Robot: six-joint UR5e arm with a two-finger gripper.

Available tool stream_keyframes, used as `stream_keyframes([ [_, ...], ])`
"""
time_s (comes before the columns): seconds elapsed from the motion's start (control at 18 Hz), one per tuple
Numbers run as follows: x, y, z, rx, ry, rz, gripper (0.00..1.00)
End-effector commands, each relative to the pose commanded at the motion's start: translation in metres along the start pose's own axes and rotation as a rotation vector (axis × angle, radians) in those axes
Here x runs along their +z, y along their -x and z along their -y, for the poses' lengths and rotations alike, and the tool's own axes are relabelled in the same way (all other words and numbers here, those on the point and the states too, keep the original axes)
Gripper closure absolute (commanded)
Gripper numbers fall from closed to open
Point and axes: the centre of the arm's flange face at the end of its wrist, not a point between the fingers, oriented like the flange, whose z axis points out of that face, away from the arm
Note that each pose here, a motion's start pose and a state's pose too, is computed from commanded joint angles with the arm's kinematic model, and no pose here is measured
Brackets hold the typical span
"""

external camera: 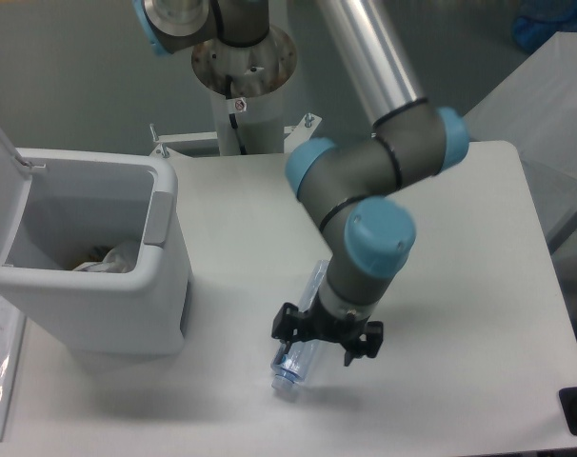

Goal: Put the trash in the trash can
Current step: 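Move the gripper back over the clear water bottle, then lower the gripper around the bottle's middle and close on it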

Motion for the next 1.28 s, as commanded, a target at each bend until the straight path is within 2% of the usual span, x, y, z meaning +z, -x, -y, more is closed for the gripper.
stream_keyframes([
  [0.22, 0.02, 0.001, 0.001, 0.002, 0.049, -0.014, 0.0],
  [0.5, 0.046, 0.005, 0.007, 0.017, 0.118, 0.033, 0.0],
  [0.89, 0.059, 0.009, 0.009, 0.01, 0.133, 0.033, 0.0],
  [1.22, 0.062, 0.007, 0.015, 0.023, 0.165, 0.084, 0.0],
  [1.28, 0.058, 0.008, 0.017, 0.024, 0.159, 0.089, 0.05],
])
